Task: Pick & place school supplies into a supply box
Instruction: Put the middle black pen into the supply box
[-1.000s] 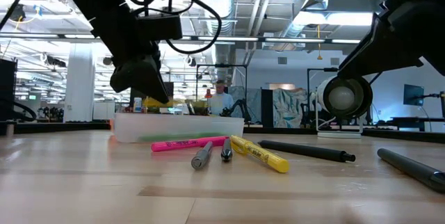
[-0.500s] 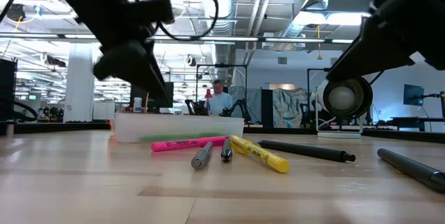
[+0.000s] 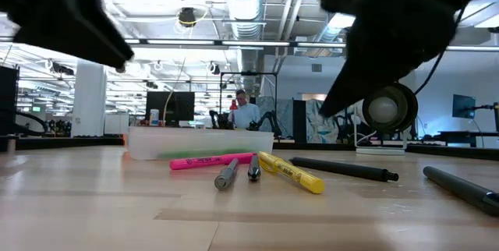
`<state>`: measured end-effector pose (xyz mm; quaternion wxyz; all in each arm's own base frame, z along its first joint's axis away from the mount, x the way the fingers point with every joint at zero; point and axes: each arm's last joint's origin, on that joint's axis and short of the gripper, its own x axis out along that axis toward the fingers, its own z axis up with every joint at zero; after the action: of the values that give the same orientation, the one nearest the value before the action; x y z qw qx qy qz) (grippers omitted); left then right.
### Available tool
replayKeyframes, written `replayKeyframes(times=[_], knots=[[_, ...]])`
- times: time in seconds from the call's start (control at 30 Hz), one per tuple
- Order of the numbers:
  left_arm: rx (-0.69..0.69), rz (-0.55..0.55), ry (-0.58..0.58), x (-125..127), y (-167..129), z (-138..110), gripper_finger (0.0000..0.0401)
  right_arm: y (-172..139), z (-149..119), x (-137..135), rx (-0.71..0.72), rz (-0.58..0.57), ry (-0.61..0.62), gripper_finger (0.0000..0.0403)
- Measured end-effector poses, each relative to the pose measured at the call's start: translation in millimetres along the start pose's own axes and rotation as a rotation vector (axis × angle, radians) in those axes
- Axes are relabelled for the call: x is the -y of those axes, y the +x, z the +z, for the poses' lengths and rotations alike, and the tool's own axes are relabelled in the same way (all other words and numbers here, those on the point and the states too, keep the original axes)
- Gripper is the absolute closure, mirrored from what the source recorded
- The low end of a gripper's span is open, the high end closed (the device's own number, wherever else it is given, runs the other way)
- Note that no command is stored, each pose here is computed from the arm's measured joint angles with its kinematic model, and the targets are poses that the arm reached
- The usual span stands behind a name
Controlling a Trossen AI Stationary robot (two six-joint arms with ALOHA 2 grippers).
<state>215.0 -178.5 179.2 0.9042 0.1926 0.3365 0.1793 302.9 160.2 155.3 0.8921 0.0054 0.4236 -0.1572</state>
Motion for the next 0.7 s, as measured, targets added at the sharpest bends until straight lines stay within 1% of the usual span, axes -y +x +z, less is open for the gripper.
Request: replayKeyframes(times=[0.13,0.33,0.43,0.53,0.7], knots=[[0.08,0.022,-0.011,9,-19,-12,0.0248,9,1,6,-0.039,-0.006,0.064,0.0281],[0.148,0.027,-0.034,15,-37,-21,0.0248,13,2,10,-0.058,-0.012,0.136,0.0281],[0.167,0.02,-0.047,17,-41,-23,0.0248,14,3,10,-0.06,-0.005,0.176,0.0281],[0.178,0.019,-0.053,18,-43,-24,0.0248,15,4,12,-0.091,0.015,0.228,0.0281],[0.187,0.023,-0.054,18,-45,-24,0.0248,22,1,13,-0.13,0.028,0.259,0.0281]])
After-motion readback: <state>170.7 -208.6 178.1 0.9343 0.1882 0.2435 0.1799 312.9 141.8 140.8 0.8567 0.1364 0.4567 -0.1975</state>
